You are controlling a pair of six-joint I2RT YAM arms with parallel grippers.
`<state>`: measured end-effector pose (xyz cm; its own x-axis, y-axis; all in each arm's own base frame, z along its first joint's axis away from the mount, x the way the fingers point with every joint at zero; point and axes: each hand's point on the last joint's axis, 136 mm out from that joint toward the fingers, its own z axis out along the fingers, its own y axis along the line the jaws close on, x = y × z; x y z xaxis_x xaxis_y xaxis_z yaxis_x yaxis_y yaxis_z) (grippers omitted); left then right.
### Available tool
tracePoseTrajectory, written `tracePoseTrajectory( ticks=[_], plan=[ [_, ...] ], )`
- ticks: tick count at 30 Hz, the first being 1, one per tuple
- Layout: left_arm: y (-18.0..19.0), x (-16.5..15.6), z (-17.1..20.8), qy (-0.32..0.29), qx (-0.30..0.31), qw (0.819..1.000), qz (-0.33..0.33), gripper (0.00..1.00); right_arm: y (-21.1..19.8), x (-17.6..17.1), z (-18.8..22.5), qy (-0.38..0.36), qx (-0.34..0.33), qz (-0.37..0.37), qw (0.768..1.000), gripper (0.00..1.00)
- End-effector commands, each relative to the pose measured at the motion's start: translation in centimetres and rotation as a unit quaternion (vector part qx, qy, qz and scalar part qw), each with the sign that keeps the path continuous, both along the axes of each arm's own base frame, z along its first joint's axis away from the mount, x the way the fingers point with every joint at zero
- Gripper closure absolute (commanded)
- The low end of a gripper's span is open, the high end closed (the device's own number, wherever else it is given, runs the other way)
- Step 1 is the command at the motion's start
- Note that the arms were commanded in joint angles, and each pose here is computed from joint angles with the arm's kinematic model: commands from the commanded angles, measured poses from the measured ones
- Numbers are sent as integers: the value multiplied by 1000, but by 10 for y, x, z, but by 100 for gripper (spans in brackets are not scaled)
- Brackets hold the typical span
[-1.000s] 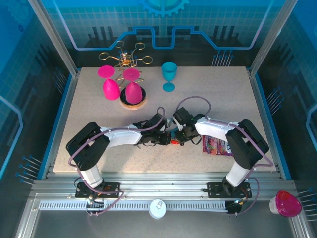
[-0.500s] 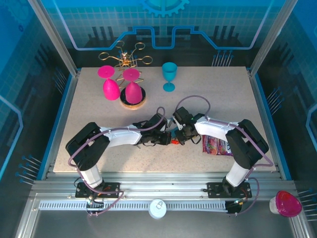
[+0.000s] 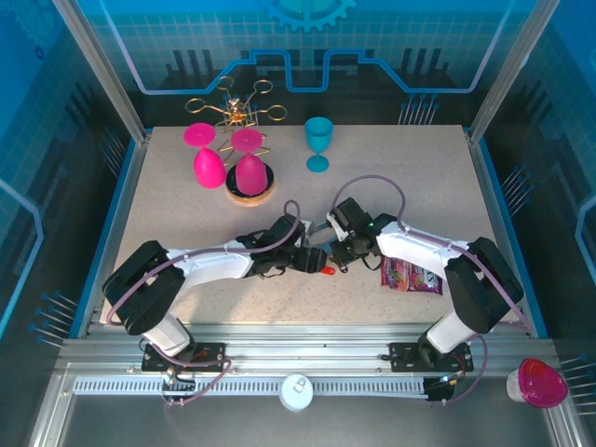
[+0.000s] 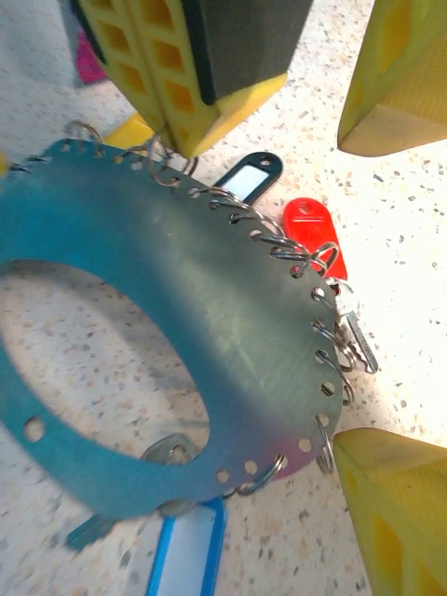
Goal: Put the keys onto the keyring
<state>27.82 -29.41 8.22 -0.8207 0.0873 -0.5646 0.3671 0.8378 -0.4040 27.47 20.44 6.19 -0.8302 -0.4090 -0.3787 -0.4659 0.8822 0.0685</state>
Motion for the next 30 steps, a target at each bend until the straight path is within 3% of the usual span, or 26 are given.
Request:
tracePoseTrajectory(
  ticks=[1, 6, 13, 19, 24, 30],
  plan=[
    [2, 12, 34, -87, -2, 996, -15, 23, 8, -11, 16, -2, 22, 31, 999, 100],
    [8, 22, 73, -169, 24, 984, -55, 23, 16, -13, 32, -16, 55, 54, 997, 100],
    [33, 40, 118, -231, 46, 969, -69, 28, 29, -12, 67, -82, 122, 116, 982, 100],
    [34, 31, 151, -334, 50, 926, -170, 32, 42, -10, 90, -127, 155, 172, 964, 100],
    [31, 15, 155, -339, 40, 902, -264, 47, 49, -12, 103, -150, 171, 213, 950, 100],
    [21, -8, 155, -355, 19, 864, -357, 56, 58, -13, 125, -197, 187, 267, 925, 100]
  ],
)
